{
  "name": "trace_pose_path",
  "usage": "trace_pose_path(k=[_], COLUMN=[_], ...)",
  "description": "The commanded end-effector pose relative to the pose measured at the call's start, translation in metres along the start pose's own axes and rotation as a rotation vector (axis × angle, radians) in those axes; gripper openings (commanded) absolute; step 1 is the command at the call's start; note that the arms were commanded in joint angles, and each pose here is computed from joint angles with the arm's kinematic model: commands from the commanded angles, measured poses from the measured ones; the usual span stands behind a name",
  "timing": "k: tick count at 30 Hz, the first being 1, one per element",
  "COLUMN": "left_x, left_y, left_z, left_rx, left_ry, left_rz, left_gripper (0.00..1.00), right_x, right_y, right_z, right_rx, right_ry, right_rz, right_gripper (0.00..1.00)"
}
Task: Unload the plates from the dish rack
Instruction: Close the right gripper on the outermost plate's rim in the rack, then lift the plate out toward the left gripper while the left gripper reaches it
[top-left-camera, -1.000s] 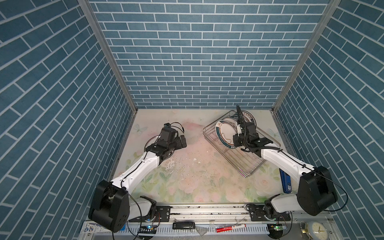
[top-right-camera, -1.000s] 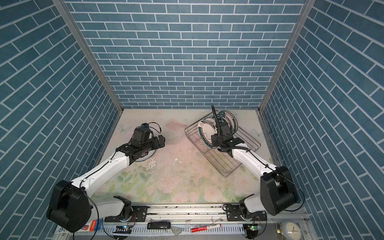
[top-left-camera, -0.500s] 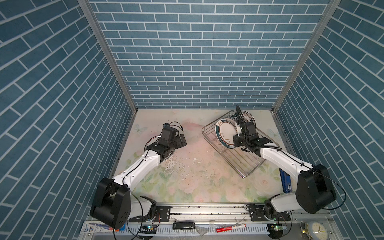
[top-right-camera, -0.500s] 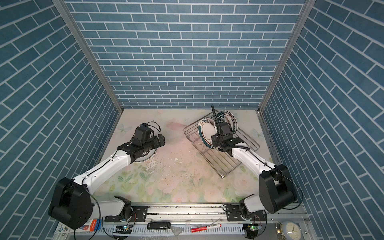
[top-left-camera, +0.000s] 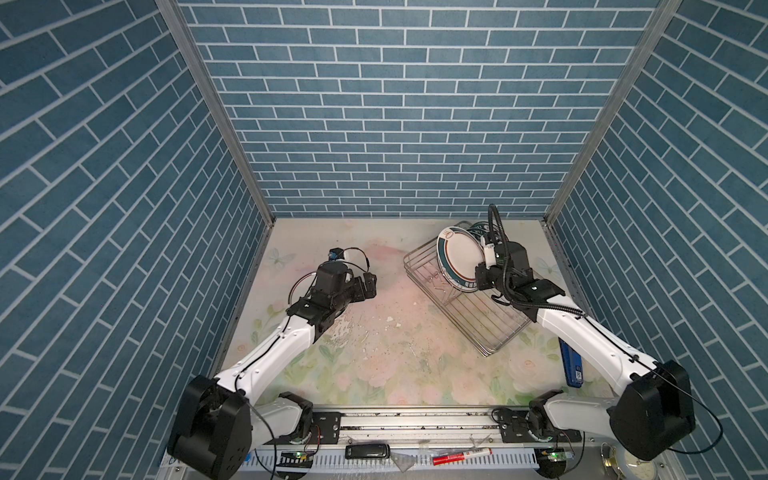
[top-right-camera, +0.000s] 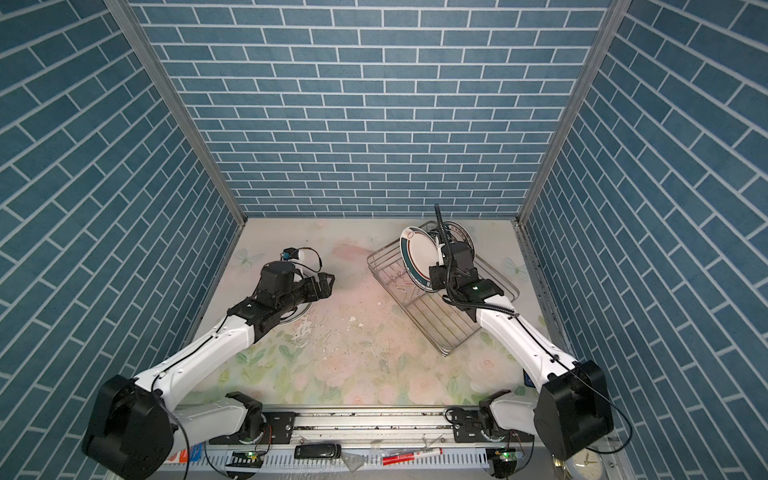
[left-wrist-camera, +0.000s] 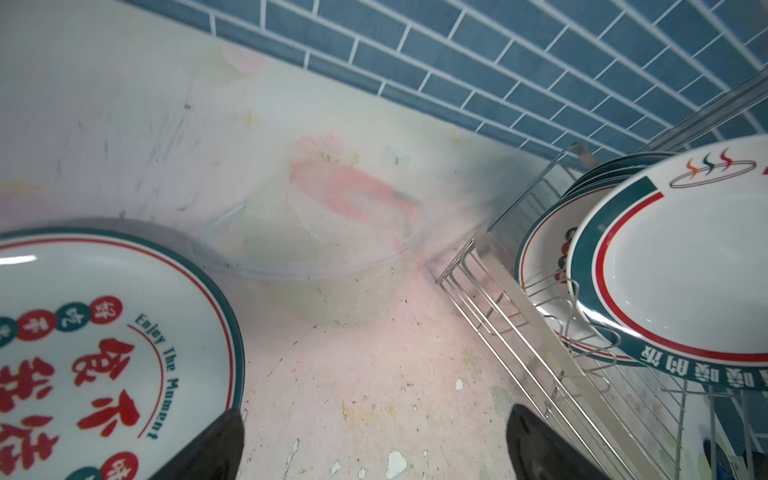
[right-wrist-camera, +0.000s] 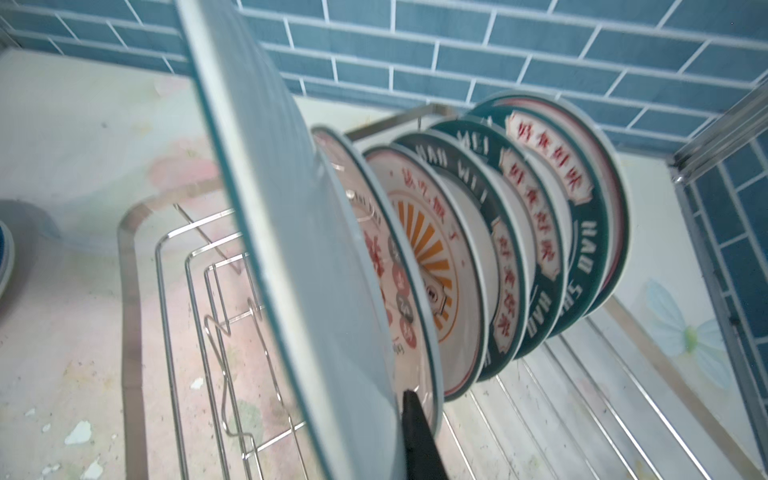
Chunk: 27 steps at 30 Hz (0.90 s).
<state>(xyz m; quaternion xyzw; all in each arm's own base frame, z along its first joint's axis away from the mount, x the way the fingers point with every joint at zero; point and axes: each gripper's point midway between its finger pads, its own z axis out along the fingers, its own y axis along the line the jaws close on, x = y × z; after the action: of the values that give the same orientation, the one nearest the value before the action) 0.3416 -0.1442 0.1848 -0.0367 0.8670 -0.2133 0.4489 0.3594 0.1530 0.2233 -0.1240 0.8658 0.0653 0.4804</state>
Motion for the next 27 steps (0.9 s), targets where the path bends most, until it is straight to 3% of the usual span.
trace_pose_path(k=[1, 3, 7, 13, 27], left_x=[-0.012, -0.011, -0.006, -0.005, -0.012], left_y=[0.0, 0.002, 0.009, -0.002, -0.017], left_z=[-0.01, -0.011, -0.003, 0.002, -0.018], left_rx=[0.005, -0.006, -0.055, 0.01, 0.095], left_ry=[-0.105, -0.11, -0.065, -0.067, -0.096], left_rz=[0.066, 0.064, 0.068, 0.053, 0.021], left_gripper=[0.99, 0.99, 0.99, 0.99, 0.99], right_x=[-0.05, -0.056, -0.059, -0.059, -0.054], right_y=[0.012, 0.014, 0.021, 0.04, 0.113], right_z=[-0.035, -0.048, -0.056, -0.057, -0.038], right_rx=[-0.054, -0.069, -0.117, -0.258, -0.687], right_ry=[-0.283, -0.364, -0.39, -0.468, -0.082], right_rz=[0.018, 0.022, 0.026, 0.112, 0.416], right_gripper=[0.0, 0.0, 0.0, 0.0, 0.0])
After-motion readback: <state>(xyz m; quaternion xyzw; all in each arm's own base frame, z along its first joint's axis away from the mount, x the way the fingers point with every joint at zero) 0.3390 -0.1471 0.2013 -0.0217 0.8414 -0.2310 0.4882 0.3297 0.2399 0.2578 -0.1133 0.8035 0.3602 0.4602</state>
